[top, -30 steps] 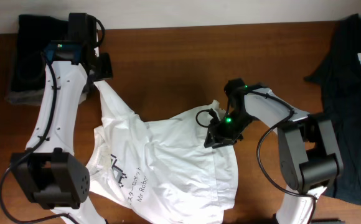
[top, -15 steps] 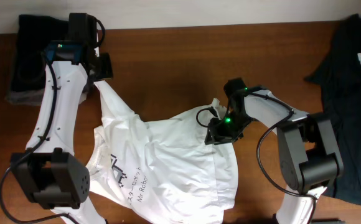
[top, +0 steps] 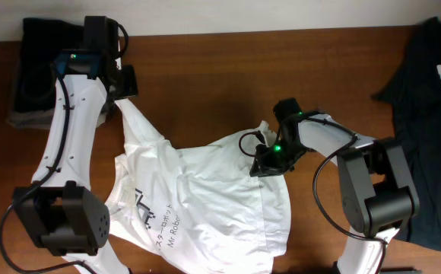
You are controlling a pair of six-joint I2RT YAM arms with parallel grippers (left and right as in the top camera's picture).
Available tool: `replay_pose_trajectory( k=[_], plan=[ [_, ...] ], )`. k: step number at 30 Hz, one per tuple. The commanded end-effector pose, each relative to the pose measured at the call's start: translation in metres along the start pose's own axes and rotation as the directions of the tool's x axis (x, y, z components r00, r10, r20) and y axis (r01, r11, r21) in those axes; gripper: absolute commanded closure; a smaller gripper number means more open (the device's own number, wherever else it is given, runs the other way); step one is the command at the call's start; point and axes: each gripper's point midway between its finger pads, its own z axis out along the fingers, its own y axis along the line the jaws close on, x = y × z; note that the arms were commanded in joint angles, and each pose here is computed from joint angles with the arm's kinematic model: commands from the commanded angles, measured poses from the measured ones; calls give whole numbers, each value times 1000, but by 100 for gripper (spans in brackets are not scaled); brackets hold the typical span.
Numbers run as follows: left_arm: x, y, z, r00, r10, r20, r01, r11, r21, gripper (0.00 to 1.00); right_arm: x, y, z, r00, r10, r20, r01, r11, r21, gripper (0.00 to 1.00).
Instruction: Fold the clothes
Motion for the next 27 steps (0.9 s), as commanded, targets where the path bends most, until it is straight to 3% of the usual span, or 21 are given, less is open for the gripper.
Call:
replay_pose_trajectory(
  k=[1, 3, 11, 16, 19, 22, 23, 24, 27],
  plan=[
    [-2, 4, -3, 1000, 9, 9, -9, 1000, -11, 99, 1, 4, 3, 1000, 17, 0, -17, 1000, -16, 87],
    [-2, 4, -3, 1000, 9, 10, -9, 1000, -11, 100, -1, 5, 2, 1000, 16, 5, -16, 1000, -17, 96],
    [-2, 4, -4, 1000, 8, 12, -8, 1000, -10, 100, -20, 23, -20, 999, 5, 54, -4, 1000, -24, 96],
    [-14, 5, -29, 997, -2, 80, 1, 1000, 2, 100, -33, 51, -79, 988, -21, 151, 27, 999, -34, 96],
    [-27, 10, -83, 979, -20, 204, 14, 999, 30, 100, -40, 73, -146, 956, -51, 288, 64, 997, -38, 96],
    [-27, 23, -175, 915, -59, 399, 33, 997, 72, 99, -35, 96, -231, 880, -101, 464, 119, 993, -10, 96],
    [-26, 27, -200, 889, -72, 453, 37, 996, 85, 99, -31, 101, -252, 855, -108, 507, 127, 992, -2, 96],
    [-20, 35, -249, 824, -99, 558, 44, 993, 112, 99, -21, 109, -295, 799, -118, 590, 132, 991, 19, 96],
    [-5, 48, -316, 712, -139, 688, 47, 987, 152, 99, 1, 114, -356, 701, -133, 701, 95, 991, 93, 96]
  ],
)
